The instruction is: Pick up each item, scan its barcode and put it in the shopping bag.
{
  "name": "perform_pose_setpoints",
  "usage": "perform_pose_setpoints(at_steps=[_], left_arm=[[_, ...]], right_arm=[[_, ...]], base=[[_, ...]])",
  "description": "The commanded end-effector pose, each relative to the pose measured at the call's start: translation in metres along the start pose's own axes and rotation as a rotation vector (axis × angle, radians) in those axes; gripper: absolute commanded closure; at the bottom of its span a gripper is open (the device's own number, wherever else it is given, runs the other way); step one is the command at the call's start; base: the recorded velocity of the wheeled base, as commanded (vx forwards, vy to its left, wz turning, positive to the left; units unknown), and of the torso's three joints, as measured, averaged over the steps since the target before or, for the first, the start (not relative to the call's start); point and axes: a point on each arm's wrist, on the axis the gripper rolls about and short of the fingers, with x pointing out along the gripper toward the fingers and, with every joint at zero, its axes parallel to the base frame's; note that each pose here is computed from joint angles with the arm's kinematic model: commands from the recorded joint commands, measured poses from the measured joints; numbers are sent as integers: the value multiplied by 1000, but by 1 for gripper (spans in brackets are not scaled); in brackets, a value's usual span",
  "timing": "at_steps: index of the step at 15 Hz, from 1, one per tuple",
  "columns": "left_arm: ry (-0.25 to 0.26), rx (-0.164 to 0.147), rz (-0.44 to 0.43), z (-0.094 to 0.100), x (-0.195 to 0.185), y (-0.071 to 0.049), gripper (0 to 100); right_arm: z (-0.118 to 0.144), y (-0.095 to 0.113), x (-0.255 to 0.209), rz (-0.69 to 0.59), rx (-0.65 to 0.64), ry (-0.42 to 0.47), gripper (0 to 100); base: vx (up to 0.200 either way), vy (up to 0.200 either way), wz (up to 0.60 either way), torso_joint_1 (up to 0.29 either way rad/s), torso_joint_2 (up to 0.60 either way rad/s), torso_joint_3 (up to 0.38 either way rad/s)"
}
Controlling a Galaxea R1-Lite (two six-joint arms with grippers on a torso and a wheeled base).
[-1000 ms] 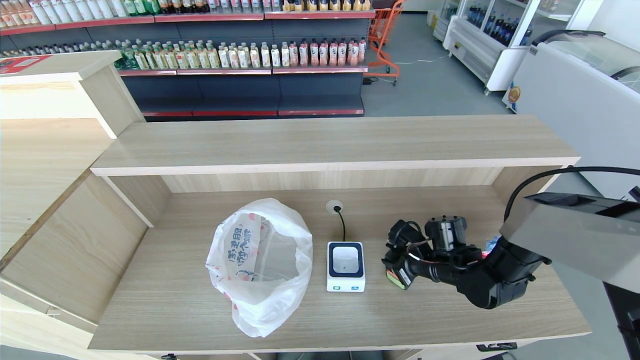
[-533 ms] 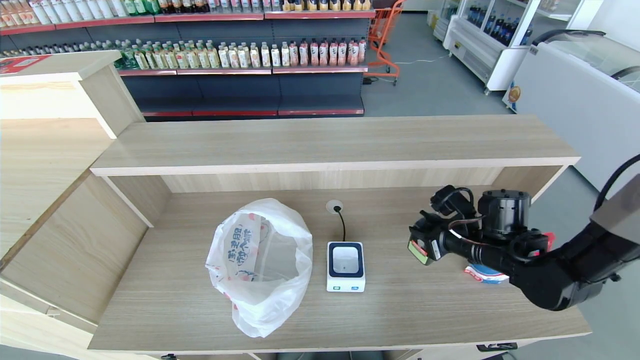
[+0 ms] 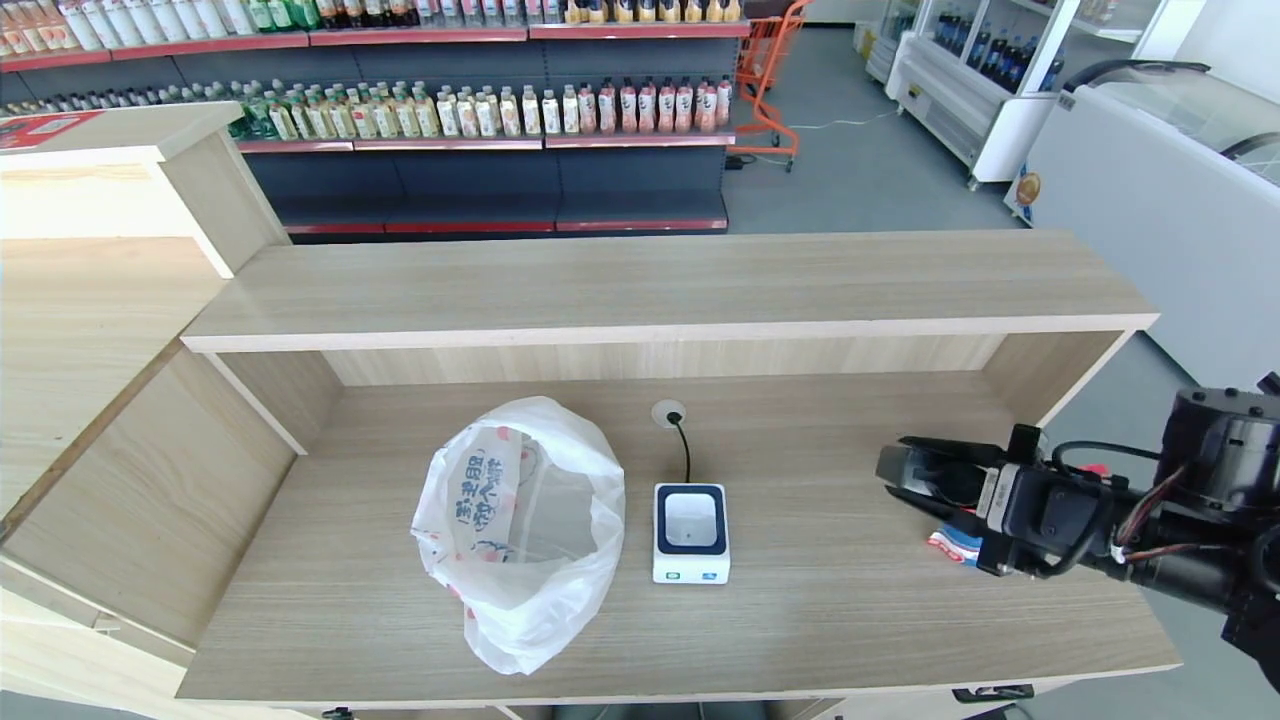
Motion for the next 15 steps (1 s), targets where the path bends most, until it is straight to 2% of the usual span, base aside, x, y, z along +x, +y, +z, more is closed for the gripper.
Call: perform_pose_setpoints(at_steps=[1, 2, 3, 4, 5, 8, 9, 11, 13, 15], left_arm=[[-1, 0, 0, 0, 0, 0, 0], [-1, 0, 0, 0, 0, 0, 0], [-1, 0, 0, 0, 0, 0, 0], [-1, 2, 0, 0, 0, 0, 0], [-1, 0, 0, 0, 0, 0, 0], [-1, 0, 0, 0, 0, 0, 0], [-1, 0, 0, 0, 0, 0, 0], [1, 0, 0, 0, 0, 0, 0], [1, 0, 0, 0, 0, 0, 0], [1, 0, 0, 0, 0, 0, 0]], right_arm=[[6, 19, 0, 172, -209, -150, 100], [6, 25, 2, 214, -270, -168, 100], [11, 41, 7, 306, -432, -236, 100], [13, 44, 9, 321, -481, -258, 100], [16, 54, 15, 362, -592, -319, 100], [30, 66, 35, 361, -810, -493, 100], [32, 68, 38, 363, -830, -511, 100], [43, 77, 53, 352, -916, -623, 100], [59, 89, 70, 315, -958, -816, 100], [63, 97, 74, 296, -966, -910, 100]], base=[[0, 0, 0, 0, 0, 0], [0, 0, 0, 0, 0, 0], [0, 0, 0, 0, 0, 0], [0, 0, 0, 0, 0, 0], [0, 0, 0, 0, 0, 0], [0, 0, 0, 0, 0, 0], [0, 0, 0, 0, 0, 0], [0, 0, 0, 0, 0, 0], [0, 0, 0, 0, 0, 0], [0, 0, 0, 0, 0, 0]])
